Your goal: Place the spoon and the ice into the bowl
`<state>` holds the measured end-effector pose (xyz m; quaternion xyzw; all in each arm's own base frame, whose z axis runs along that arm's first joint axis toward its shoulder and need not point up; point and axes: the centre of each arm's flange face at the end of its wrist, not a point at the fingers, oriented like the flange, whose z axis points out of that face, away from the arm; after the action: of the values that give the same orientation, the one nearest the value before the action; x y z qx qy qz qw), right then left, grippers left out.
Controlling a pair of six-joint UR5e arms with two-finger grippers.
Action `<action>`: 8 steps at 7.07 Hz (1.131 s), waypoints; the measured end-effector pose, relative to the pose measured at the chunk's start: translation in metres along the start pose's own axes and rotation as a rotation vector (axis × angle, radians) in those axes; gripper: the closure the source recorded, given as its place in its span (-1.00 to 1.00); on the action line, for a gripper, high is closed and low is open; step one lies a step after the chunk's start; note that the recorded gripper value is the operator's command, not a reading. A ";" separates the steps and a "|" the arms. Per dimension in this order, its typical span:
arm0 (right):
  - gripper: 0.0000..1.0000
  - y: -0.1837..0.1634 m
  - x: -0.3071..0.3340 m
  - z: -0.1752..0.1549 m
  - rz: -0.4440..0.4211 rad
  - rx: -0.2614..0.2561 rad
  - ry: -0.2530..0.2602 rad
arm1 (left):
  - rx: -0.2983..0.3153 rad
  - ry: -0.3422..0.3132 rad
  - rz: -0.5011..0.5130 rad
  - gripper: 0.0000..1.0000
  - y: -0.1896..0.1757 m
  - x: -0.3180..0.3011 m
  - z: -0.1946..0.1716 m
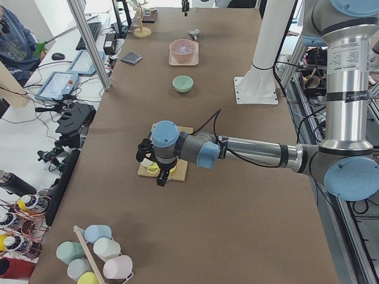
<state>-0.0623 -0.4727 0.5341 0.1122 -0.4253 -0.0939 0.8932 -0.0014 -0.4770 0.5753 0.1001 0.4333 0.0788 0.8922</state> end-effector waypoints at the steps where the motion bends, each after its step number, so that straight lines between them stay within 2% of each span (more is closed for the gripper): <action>1: -0.99 -0.005 -0.034 0.002 0.025 0.000 -0.016 | 0.025 0.006 -0.037 -0.97 -0.011 0.014 0.002; 3: -0.97 -0.030 -0.124 0.013 0.050 0.021 -0.029 | 0.057 -0.021 -0.063 -0.95 -0.046 0.057 0.023; 5: -0.94 -0.054 -0.213 0.042 -0.029 0.071 0.001 | 0.054 -0.040 -0.074 -0.95 -0.082 0.082 0.048; 7: -0.73 -0.055 -0.274 0.074 -0.112 0.106 0.040 | 0.032 -0.029 -0.089 -0.95 -0.109 0.106 0.072; 8: -0.73 -0.050 -0.288 0.088 -0.132 0.108 0.061 | 0.022 -0.024 -0.097 -0.95 -0.118 0.118 0.082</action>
<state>-0.3135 -0.4561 0.3617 0.1908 -0.3938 -0.1261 0.8903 0.1417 -0.5730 0.5060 0.0900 0.4277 0.0295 0.8990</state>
